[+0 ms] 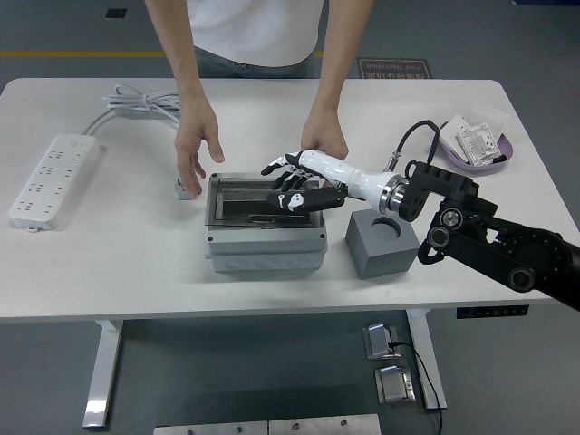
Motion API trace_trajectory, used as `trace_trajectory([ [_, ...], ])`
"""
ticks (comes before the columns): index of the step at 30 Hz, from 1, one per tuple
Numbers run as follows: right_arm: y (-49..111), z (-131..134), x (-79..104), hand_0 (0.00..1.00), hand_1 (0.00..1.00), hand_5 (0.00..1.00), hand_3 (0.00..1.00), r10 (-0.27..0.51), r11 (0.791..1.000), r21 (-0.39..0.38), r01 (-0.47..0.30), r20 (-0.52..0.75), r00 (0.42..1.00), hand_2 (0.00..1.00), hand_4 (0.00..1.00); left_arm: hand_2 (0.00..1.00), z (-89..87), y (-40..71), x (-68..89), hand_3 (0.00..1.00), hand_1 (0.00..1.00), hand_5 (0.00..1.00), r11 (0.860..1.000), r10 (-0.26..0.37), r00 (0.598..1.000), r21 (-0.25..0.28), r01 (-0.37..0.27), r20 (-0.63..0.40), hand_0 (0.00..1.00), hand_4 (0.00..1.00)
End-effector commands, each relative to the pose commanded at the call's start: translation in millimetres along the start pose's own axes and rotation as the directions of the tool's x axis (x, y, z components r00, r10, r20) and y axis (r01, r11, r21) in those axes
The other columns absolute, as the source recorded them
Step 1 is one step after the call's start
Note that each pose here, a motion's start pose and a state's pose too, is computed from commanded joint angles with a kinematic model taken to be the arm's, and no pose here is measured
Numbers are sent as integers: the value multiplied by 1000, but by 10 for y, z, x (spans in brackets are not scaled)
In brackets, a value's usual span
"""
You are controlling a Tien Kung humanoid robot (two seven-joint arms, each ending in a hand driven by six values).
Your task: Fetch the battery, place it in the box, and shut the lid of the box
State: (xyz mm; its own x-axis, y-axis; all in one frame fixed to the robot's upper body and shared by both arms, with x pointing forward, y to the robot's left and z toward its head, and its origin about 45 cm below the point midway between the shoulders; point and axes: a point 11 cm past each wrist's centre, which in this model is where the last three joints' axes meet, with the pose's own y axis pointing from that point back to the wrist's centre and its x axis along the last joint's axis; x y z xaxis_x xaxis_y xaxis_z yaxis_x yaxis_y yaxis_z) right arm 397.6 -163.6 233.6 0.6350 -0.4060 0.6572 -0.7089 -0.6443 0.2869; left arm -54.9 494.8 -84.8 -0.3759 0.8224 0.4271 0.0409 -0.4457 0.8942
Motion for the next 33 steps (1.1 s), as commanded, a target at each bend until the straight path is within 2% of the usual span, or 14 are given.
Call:
trace_trajectory([
  [6, 275, 79, 89, 670, 646, 518, 814, 6, 999, -51, -8, -31, 999, 681, 685, 668, -52, 1, -23, 687, 706, 179, 1000, -4, 1000, 9, 4, -7, 649, 694],
  [9, 406, 63, 130, 669, 643, 511, 813, 32, 998, -47, -34, -35, 999, 679, 683, 667, -96, 2, -37, 687, 706, 180, 1000, -6, 1000, 17, 6, -8, 645, 694],
  [12, 512, 47, 197, 669, 643, 511, 813, 86, 996, -19, -86, -10, 996, 679, 683, 667, -137, 3, -48, 687, 706, 180, 1000, -7, 1000, 24, 8, -11, 645, 694],
  [15, 610, 101, 280, 669, 641, 506, 810, 178, 984, 18, -180, 69, 982, 678, 683, 667, -176, 4, -66, 686, 706, 180, 999, -11, 1000, 30, 11, -12, 645, 694],
  [18, 725, 227, 379, 669, 641, 506, 810, 294, 951, 39, -306, 188, 937, 678, 683, 667, -191, 5, -78, 686, 706, 180, 999, -13, 1000, 32, 13, -14, 645, 694],
  [21, 863, 421, 425, 676, 641, 514, 805, 413, 895, 31, -446, 320, 853, 678, 693, 667, -195, 5, -78, 686, 706, 179, 999, -13, 1000, 32, 13, -14, 647, 694],
  [24, 1006, 613, 401, 676, 641, 514, 805, 512, 820, 2, -573, 444, 735, 678, 693, 667, -204, 6, -75, 686, 706, 179, 999, -13, 1000, 33, 13, -16, 647, 694],
  [25, 1059, 682, 377, 677, 635, 551, 776, 542, 790, -14, -613, 484, 687, 667, 730, 667, -212, 6, -75, 687, 705, 179, 999, -13, 1000, 35, 13, -17, 646, 694],
  [28, 1178, 881, 223, 677, 635, 551, 776, 589, 731, -70, -678, 565, 577, 667, 730, 667, -231, 7, -76, 687, 705, 179, 999, -13, 1000, 38, 14, -21, 646, 694],
  [30, 1217, 973, 104, 677, 635, 551, 776, 592, 717, -94, -690, 604, 534, 667, 730, 667, -236, 7, -74, 687, 705, 179, 999, -13, 1000, 39, 14, -22, 646, 694],
  [31, 1227, 1008, 51, 679, 635, 591, 750, 589, 714, -101, -692, 621, 517, 662, 768, 665, -236, 7, -72, 686, 705, 179, 999, -13, 1000, 39, 14, -23, 646, 694],
  [33, 1245, 1059, -28, 679, 635, 591, 750, 581, 707, -112, -698, 655, 483, 662, 768, 665, -230, 7, -68, 686, 705, 179, 999, -12, 1000, 38, 13, -25, 646, 694],
])
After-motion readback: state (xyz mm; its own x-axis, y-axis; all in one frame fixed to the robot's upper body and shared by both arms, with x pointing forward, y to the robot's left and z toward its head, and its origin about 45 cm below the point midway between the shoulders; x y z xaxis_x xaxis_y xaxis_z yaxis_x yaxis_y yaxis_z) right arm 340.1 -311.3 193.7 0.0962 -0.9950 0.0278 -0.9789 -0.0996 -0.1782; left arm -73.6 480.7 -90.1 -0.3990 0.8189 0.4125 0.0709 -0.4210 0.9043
